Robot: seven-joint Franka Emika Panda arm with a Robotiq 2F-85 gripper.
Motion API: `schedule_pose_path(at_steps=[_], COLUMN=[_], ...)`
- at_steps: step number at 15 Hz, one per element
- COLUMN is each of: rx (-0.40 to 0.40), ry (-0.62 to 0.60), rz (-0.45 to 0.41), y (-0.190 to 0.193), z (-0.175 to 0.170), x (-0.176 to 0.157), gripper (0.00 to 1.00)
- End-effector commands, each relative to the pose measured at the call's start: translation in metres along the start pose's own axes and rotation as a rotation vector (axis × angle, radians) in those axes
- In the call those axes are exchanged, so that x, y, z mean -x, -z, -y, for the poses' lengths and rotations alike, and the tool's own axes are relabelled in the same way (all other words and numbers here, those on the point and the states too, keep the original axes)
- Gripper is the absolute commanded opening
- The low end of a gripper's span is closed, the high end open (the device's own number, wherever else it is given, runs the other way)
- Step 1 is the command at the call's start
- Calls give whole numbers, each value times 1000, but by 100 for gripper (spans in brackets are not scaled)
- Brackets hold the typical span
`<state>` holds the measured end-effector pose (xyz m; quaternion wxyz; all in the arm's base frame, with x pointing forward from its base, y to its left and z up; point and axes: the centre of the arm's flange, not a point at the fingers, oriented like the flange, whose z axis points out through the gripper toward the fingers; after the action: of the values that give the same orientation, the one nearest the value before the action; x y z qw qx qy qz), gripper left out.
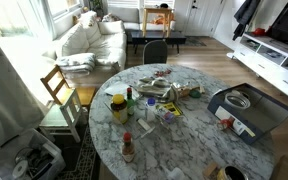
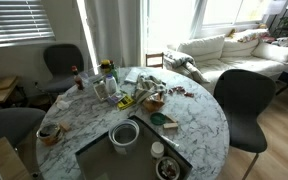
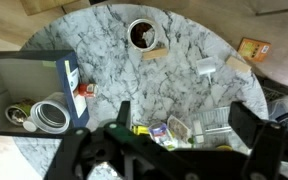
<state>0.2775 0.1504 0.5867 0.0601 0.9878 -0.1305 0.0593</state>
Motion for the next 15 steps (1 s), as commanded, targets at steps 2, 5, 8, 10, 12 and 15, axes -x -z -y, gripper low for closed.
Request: schedule_pose_path(at_steps=[2, 5, 8, 10, 12, 15], rx=[0, 15, 19, 12, 17, 11], ry=[-257, -426, -445, -462, -447, -483], rz=[30, 56, 66, 75, 67, 92], y=[-18, -34, -32, -36, -33, -37], z=[-78, -146, -161, -173, -165, -171], x=[-49, -69, -69, -72, -71, -79], gripper=[100, 100, 100, 100, 100, 100])
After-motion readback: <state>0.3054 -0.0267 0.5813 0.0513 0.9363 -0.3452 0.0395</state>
